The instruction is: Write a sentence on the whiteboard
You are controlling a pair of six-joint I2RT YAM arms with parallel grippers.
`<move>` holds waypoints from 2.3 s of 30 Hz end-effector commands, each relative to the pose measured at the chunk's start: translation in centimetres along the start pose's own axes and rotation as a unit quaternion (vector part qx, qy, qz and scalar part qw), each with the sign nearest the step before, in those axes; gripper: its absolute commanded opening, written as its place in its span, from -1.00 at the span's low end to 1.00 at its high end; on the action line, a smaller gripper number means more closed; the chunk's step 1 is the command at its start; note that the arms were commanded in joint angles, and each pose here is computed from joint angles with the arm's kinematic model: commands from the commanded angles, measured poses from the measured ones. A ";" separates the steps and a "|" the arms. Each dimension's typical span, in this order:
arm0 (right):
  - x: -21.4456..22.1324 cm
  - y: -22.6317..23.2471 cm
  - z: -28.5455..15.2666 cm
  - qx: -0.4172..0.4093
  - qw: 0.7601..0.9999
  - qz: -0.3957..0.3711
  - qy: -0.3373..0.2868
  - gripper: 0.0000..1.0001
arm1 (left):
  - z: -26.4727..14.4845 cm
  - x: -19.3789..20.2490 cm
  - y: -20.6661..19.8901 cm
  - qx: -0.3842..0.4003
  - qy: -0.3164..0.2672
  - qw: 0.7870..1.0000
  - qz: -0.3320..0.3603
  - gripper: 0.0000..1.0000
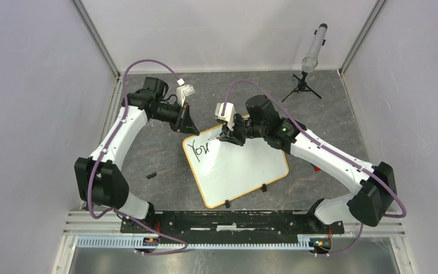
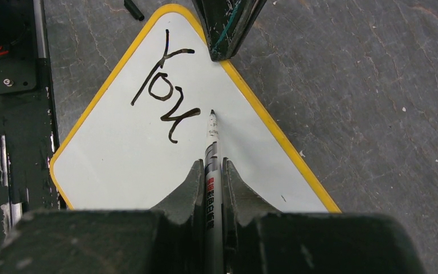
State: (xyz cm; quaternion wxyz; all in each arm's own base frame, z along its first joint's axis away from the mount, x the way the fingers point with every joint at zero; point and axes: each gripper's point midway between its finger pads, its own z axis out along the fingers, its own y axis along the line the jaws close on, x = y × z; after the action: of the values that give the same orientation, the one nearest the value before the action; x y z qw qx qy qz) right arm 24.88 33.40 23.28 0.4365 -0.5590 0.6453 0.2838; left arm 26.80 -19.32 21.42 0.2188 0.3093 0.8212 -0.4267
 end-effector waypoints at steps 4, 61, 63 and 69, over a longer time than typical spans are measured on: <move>-1.2 -0.7 0.0 0.016 1.000 -0.016 -0.016 -1.00 | 0.4 0.7 -1.5 0.020 0.019 1.000 0.010 -0.95; 2.9 1.5 -1.1 0.008 1.000 -0.018 0.018 -1.00 | 0.5 0.6 -1.5 0.019 0.020 1.000 0.010 -0.95; 2.6 1.1 -1.0 0.013 1.000 -0.021 0.018 -1.00 | 0.5 0.7 -1.5 0.019 0.020 1.000 0.009 -0.95; 1.1 -0.8 -1.1 0.034 0.999 -0.023 0.008 -1.00 | 0.5 0.7 -1.5 0.019 0.020 1.000 0.009 -0.95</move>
State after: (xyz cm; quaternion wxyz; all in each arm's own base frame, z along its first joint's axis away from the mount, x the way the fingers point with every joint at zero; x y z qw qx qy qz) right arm 22.82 31.59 20.57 0.4198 -0.5762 0.6467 0.2711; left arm 26.82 -19.33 21.34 0.2193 0.3130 0.8232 -0.4199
